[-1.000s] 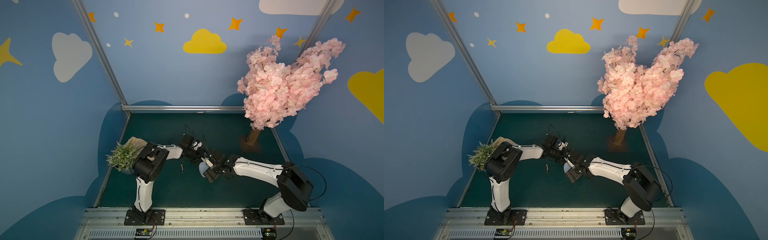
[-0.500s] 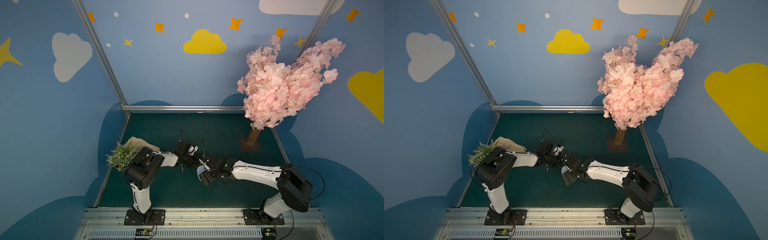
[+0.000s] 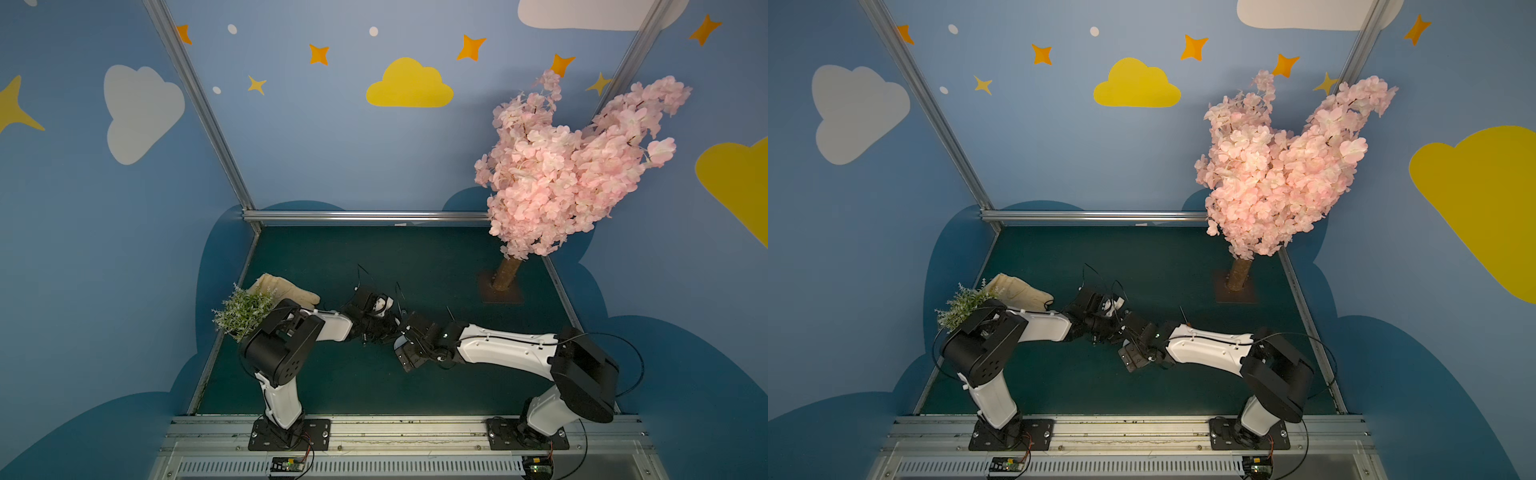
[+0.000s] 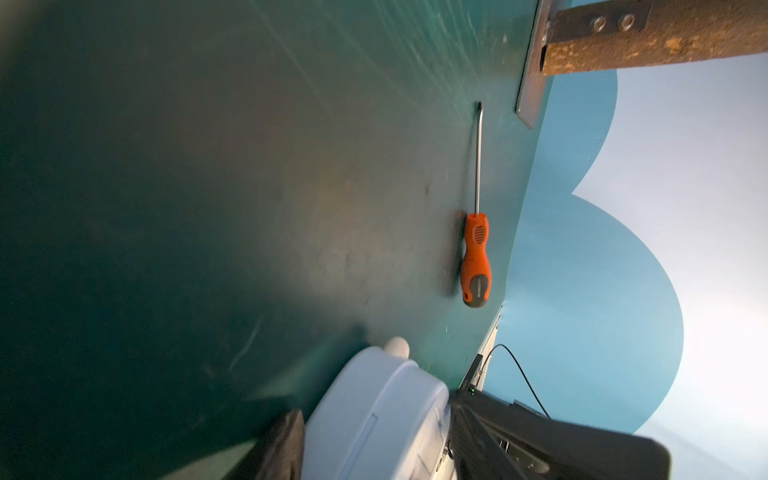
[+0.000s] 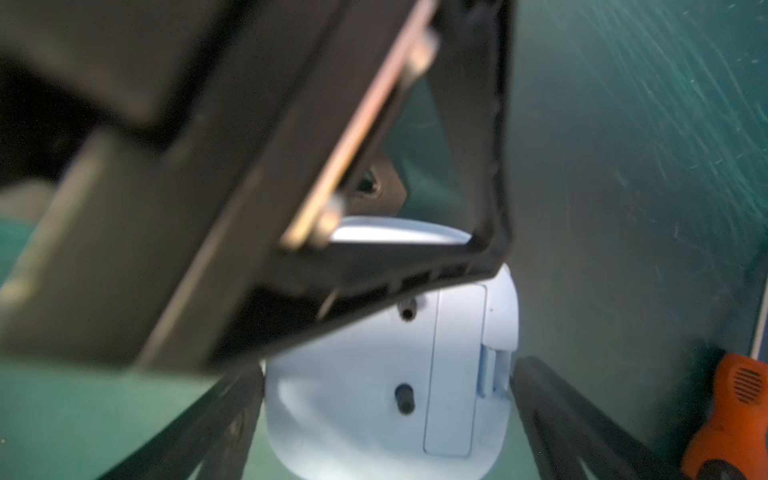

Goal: Remove the battery from the alarm
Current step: Adjust the alarm at the center of the board.

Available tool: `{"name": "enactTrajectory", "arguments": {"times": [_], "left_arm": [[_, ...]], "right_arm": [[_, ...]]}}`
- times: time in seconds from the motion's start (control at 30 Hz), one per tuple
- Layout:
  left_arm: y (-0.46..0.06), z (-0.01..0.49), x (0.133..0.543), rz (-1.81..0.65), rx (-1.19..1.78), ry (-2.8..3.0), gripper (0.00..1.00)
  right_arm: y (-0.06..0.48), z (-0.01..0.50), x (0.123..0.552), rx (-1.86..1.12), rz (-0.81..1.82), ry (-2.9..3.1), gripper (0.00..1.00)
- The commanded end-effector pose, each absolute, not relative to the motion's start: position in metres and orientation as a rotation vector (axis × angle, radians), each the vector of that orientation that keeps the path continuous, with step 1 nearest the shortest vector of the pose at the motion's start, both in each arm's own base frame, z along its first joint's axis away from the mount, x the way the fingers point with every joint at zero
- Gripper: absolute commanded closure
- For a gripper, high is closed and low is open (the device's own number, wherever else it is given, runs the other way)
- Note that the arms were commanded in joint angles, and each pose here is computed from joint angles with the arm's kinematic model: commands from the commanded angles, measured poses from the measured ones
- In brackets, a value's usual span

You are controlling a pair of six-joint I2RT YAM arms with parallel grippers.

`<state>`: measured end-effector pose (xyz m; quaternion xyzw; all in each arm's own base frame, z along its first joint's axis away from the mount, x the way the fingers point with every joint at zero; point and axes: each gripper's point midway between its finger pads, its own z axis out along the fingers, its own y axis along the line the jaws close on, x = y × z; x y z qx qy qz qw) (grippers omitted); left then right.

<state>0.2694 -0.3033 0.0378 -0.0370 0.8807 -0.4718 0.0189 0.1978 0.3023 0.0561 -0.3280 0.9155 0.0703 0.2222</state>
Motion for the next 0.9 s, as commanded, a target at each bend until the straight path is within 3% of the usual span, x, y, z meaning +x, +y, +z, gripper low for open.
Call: {"name": "enactTrajectory", "arguments": {"times": [0.0, 0.33, 0.5, 0.57, 0.67, 0.87], "left_arm": [[-0.298, 0.029, 0.253, -1.454, -0.148, 2.799, 0.40], [-0.296, 0.027, 0.253, -1.448, -0.154, 2.802, 0.40], [-0.293, 0.031, 0.253, -1.454, -0.163, 2.794, 0.40], [-0.288, 0.036, 0.253, -1.452, -0.171, 2.783, 0.39], [-0.280, 0.052, 0.253, -1.447, -0.174, 2.750, 0.37], [-0.263, 0.088, 0.239, -1.428, -0.152, 2.708, 0.17]], "right_arm": [[0.303, 0.063, 0.204, -0.839, 0.188, 2.520, 0.02], [0.286, 0.021, 0.196, -0.900, 0.095, 2.580, 0.02], [0.291, 0.024, 0.192, -1.000, 0.119, 2.559, 0.17], [0.295, 0.030, 0.189, -1.026, 0.181, 2.553, 0.28], [0.299, 0.045, 0.187, -1.012, 0.293, 2.568, 0.35], [0.310, 0.087, 0.181, -0.917, 0.769, 2.625, 0.37]]}}
